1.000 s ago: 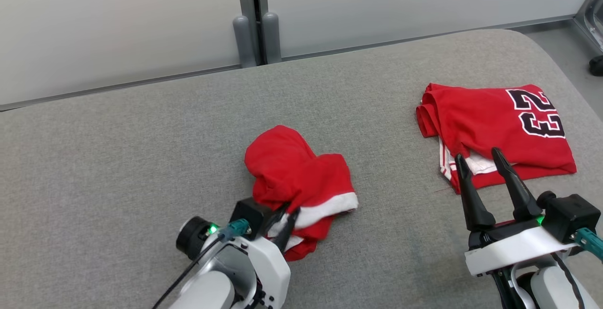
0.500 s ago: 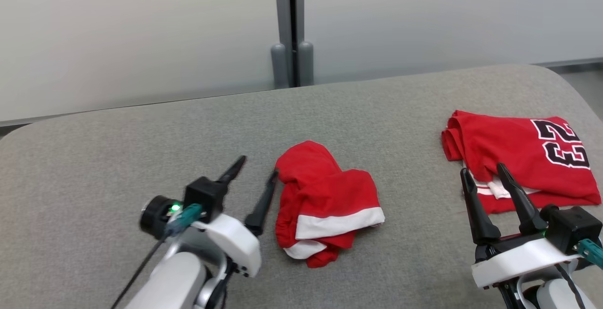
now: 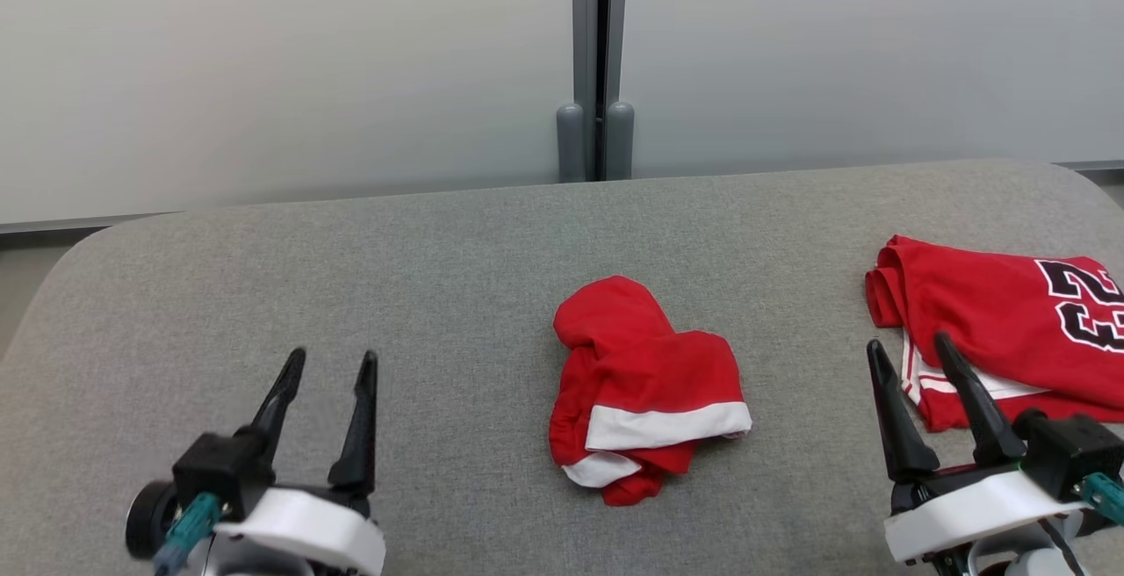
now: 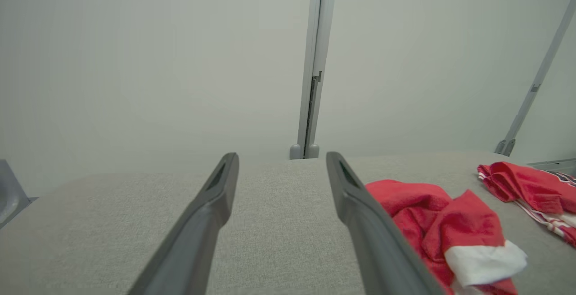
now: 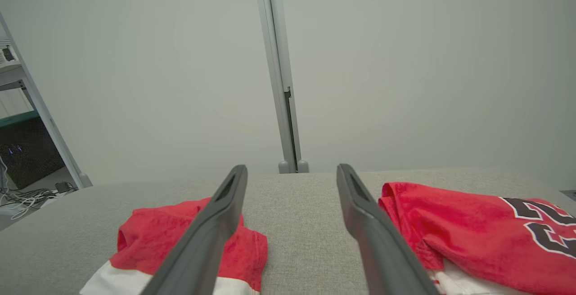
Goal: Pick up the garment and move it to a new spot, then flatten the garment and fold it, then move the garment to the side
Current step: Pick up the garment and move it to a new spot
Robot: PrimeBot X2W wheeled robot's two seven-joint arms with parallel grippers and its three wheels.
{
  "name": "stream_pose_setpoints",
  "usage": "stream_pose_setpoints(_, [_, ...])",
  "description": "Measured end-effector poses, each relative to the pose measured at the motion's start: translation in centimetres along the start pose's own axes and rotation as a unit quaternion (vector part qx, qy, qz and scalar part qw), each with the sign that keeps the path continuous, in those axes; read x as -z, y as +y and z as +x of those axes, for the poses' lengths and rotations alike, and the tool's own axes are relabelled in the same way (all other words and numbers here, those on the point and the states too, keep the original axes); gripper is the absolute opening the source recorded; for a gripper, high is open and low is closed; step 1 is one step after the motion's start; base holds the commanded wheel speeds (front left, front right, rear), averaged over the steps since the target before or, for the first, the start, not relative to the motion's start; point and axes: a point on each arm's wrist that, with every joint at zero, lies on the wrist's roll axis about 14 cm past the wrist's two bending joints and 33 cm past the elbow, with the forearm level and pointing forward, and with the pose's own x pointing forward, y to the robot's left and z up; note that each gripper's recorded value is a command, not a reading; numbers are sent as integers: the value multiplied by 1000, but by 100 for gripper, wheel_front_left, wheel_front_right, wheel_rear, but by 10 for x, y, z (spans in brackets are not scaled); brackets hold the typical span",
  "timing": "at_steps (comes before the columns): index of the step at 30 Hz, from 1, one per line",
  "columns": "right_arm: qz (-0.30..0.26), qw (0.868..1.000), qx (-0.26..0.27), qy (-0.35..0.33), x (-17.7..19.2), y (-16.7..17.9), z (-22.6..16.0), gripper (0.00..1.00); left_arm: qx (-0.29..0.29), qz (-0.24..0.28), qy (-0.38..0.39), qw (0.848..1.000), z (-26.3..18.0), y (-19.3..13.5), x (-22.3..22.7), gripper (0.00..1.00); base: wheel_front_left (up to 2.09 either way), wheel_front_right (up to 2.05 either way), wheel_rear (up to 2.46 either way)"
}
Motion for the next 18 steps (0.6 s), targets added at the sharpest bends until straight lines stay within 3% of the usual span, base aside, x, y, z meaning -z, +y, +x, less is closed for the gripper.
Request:
stream_pose_setpoints(7, [0,1000,11,6,4,-4,-7,100,-56,-1,11,998,-26,25,15,100,0,0,0])
stream_pose_setpoints(18, [-5,1000,17,7,5,-8,-8,100,-64,-7,6,998,-28,24,16,100,0,0,0])
